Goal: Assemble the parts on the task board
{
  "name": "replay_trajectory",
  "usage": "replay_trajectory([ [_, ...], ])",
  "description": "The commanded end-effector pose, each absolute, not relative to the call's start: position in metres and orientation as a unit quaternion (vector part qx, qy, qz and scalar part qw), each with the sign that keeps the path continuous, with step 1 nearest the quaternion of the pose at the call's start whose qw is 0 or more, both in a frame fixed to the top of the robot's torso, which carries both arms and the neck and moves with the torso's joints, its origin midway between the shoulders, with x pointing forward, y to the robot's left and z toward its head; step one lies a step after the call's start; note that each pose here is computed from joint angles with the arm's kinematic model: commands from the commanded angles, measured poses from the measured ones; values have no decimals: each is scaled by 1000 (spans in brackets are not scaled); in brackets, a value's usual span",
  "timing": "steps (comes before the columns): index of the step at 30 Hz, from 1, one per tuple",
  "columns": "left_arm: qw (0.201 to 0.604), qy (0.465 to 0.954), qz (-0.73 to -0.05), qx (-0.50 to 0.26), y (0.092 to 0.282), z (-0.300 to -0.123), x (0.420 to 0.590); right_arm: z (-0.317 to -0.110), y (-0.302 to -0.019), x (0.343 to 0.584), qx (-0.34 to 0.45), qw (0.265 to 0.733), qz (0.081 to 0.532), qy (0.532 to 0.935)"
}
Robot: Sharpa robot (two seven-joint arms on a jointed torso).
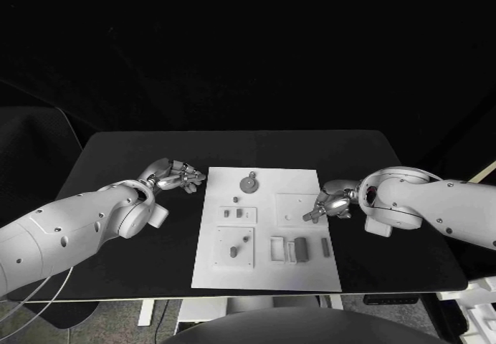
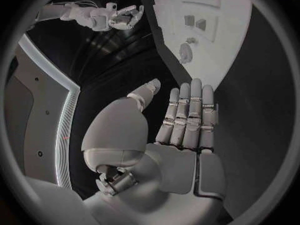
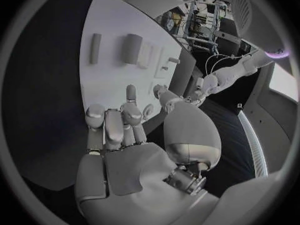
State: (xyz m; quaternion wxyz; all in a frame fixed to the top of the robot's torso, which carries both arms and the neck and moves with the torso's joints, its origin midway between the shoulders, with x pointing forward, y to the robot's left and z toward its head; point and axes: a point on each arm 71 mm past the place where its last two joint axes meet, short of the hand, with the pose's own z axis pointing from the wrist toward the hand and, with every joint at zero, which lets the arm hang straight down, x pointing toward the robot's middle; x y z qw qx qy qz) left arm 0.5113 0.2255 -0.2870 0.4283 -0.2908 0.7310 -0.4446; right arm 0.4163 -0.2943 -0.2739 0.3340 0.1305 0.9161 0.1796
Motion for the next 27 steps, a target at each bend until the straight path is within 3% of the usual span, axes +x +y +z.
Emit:
replay_trajectory([
  [1, 429, 727, -451, -291, 223, -285, 510, -279, -298, 410, 132, 324, 134, 927],
  [6, 429, 725, -453, -291, 222, -284, 509, -280, -296, 408, 111, 347, 95, 926],
  [10, 428, 725, -454, -292, 222, -284, 508, -286, -293, 405, 109, 339, 88, 930],
  [22, 426, 725, -454, -293, 222, -283, 505, -318, -267, 393, 88, 299, 91, 946],
  [27, 427, 725, -453, -294, 223, -283, 505, -322, -258, 392, 83, 292, 99, 948],
])
